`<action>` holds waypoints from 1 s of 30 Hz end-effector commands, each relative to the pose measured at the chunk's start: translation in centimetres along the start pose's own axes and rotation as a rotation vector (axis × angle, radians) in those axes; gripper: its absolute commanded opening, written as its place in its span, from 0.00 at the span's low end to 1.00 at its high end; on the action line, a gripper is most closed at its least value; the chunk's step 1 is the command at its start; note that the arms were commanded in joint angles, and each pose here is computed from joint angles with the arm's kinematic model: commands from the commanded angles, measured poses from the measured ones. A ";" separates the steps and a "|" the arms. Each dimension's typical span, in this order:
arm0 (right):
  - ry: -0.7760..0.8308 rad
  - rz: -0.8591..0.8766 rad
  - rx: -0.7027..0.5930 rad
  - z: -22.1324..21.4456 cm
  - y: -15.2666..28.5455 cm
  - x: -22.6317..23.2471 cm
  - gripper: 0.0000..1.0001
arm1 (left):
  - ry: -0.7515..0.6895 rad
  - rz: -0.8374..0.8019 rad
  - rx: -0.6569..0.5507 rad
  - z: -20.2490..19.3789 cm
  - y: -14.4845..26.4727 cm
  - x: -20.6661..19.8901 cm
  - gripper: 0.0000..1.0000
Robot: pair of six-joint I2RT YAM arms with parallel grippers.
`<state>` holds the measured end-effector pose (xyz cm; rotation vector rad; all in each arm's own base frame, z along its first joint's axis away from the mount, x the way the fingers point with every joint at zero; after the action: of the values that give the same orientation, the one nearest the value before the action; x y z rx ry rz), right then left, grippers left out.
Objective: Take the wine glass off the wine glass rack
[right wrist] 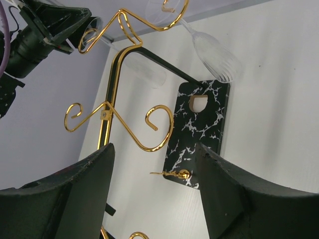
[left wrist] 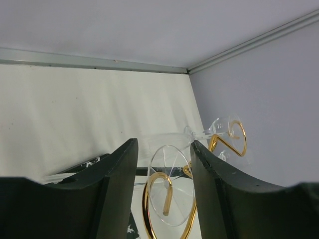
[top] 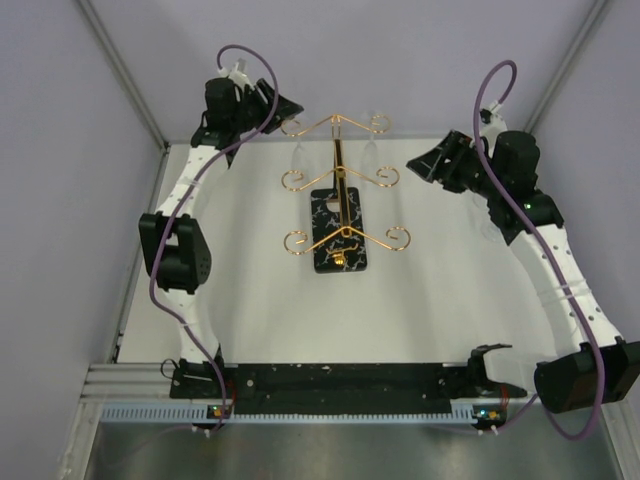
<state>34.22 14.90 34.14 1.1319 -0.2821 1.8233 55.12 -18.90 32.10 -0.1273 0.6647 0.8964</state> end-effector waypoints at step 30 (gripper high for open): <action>0.016 0.046 0.006 -0.9 0.1 0.4 0.65 | -0.111 -0.276 0.003 3.2 3.2 -4.7 0.51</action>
<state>34.08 15.13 32.48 1.1576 -0.2595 1.8163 53.09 -18.68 34.07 -0.1296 0.6449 0.7004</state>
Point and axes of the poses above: each gripper's point midway between its finger pads, its own y axis back along the fingers, its own x axis along the line the jaws close on, z = x × y, the point moved 1 cm from there along y, back along the fingers, and after that the axes turned 15 degrees about -y, right-handed, at the moved point
